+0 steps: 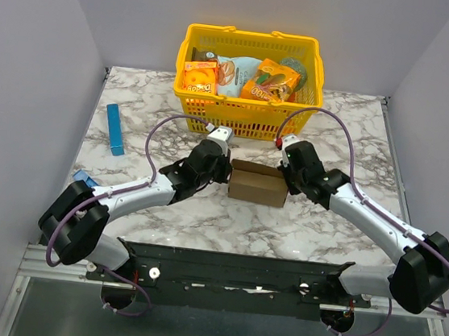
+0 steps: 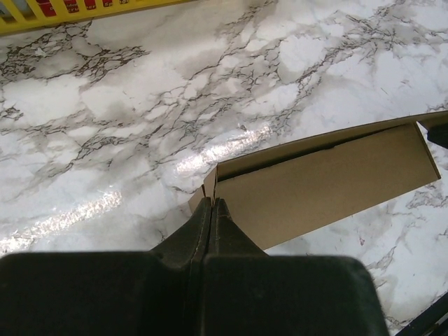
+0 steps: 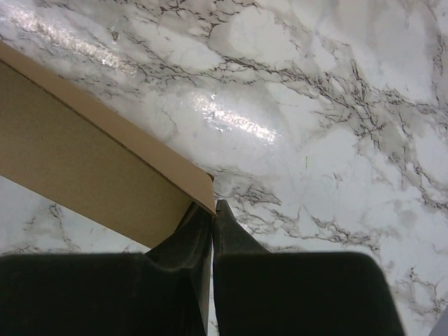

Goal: Fold the paper box

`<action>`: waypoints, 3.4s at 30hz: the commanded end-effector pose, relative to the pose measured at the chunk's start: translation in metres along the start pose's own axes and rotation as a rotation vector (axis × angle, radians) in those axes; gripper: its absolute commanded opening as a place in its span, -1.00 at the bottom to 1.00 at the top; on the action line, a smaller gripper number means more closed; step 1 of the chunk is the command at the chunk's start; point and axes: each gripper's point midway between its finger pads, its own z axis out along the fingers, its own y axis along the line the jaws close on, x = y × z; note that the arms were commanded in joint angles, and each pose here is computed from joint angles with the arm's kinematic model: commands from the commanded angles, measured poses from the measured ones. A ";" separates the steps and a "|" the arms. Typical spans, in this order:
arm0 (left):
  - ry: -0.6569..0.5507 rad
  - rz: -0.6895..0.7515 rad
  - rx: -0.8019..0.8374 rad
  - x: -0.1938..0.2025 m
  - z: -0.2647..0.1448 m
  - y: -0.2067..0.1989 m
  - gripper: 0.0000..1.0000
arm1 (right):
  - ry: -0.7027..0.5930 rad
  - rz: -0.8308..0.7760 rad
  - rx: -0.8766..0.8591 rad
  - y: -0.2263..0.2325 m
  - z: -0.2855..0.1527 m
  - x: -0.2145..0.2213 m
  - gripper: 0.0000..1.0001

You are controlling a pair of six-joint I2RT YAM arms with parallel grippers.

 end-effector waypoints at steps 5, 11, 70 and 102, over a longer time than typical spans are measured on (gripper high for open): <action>-0.009 -0.059 0.025 -0.002 0.002 -0.023 -1.00 | -0.031 0.012 0.004 0.003 0.001 -0.004 -0.80; -0.017 -0.074 0.033 -0.003 0.002 -0.026 -1.00 | -0.031 0.009 0.002 0.004 0.000 -0.004 -0.81; 0.051 0.108 -0.131 0.057 -0.004 -0.023 -1.00 | -0.043 0.098 0.038 -0.009 -0.037 -0.004 0.17; 0.043 0.114 -0.128 0.053 -0.007 -0.026 -1.00 | 0.132 0.008 0.062 -0.013 -0.037 0.041 -0.27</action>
